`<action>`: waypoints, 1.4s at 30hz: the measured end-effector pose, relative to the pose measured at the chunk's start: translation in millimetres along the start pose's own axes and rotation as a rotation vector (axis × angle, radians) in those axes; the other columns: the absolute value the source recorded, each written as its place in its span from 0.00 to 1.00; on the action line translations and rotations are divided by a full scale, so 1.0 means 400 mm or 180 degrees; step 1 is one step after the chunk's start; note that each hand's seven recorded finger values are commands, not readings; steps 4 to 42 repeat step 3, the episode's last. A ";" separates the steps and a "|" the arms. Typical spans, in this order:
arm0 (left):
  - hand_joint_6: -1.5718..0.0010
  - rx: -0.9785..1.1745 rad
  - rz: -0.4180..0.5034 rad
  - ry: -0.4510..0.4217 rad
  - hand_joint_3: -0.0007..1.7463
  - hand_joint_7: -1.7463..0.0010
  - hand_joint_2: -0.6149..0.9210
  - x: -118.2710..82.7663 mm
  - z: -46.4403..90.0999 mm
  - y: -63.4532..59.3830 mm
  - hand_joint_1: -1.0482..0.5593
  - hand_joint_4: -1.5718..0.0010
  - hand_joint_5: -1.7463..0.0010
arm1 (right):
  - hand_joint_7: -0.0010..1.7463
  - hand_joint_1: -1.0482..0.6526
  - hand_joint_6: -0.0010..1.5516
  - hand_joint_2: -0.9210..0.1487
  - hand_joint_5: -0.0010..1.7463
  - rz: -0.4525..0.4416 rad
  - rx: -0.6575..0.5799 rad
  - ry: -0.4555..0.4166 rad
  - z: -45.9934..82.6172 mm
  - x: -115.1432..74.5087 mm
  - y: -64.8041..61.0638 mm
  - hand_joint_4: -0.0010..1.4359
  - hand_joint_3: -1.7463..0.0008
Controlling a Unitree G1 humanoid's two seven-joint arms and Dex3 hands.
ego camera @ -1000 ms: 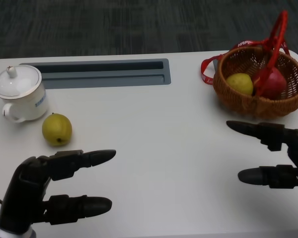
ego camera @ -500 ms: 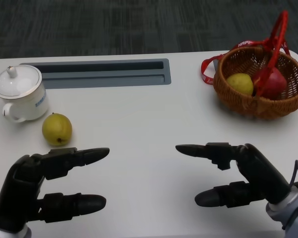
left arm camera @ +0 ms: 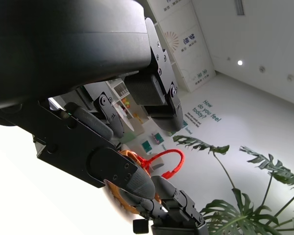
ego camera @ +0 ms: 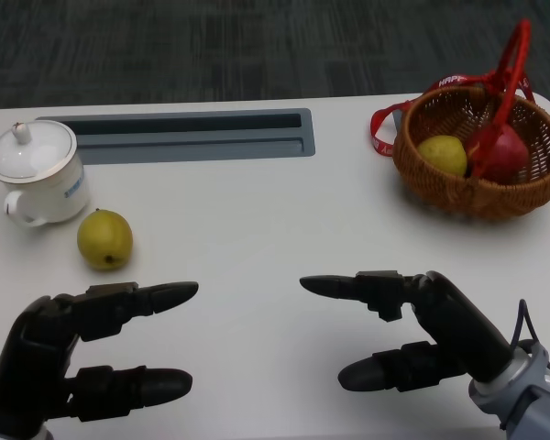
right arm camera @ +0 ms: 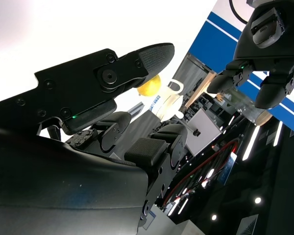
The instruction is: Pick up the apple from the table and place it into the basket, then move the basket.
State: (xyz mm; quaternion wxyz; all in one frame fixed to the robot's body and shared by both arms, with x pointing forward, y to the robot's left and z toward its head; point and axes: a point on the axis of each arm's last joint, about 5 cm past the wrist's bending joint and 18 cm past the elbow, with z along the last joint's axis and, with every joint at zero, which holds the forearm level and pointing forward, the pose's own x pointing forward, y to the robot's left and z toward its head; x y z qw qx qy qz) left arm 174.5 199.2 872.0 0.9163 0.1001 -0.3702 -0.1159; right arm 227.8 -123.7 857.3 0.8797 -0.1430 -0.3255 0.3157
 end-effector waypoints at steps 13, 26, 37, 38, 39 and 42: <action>0.41 0.0002 0.0000 -0.0010 0.00 0.99 0.89 0.002 0.002 0.001 0.31 0.34 0.99 | 0.00 0.38 0.44 0.17 0.00 0.0007 0.0002 -0.0002 0.000 -0.001 0.001 0.55 1.00; 0.41 0.0002 0.0000 -0.0010 0.00 0.99 0.89 0.002 0.002 0.001 0.31 0.34 0.99 | 0.00 0.38 0.44 0.17 0.00 0.0007 0.0002 -0.0002 0.000 -0.001 0.001 0.55 1.00; 0.41 0.0002 0.0000 -0.0010 0.00 0.99 0.89 0.002 0.002 0.001 0.31 0.34 0.99 | 0.00 0.38 0.44 0.17 0.00 0.0007 0.0002 -0.0002 0.000 -0.001 0.001 0.55 1.00; 0.41 0.0002 0.0000 -0.0010 0.00 0.99 0.89 0.002 0.002 0.001 0.31 0.34 0.99 | 0.00 0.38 0.44 0.17 0.00 0.0007 0.0002 -0.0002 0.000 -0.001 0.001 0.55 1.00; 0.41 0.0002 0.0000 -0.0010 0.00 0.99 0.89 0.002 0.002 0.001 0.31 0.34 0.99 | 0.00 0.38 0.44 0.17 0.00 0.0007 0.0002 -0.0002 0.000 -0.001 0.001 0.55 1.00; 0.41 0.0002 0.0000 -0.0010 0.00 0.99 0.89 0.002 0.002 0.001 0.31 0.34 0.99 | 0.00 0.38 0.44 0.17 0.00 0.0007 0.0002 -0.0002 0.000 -0.001 0.001 0.55 1.00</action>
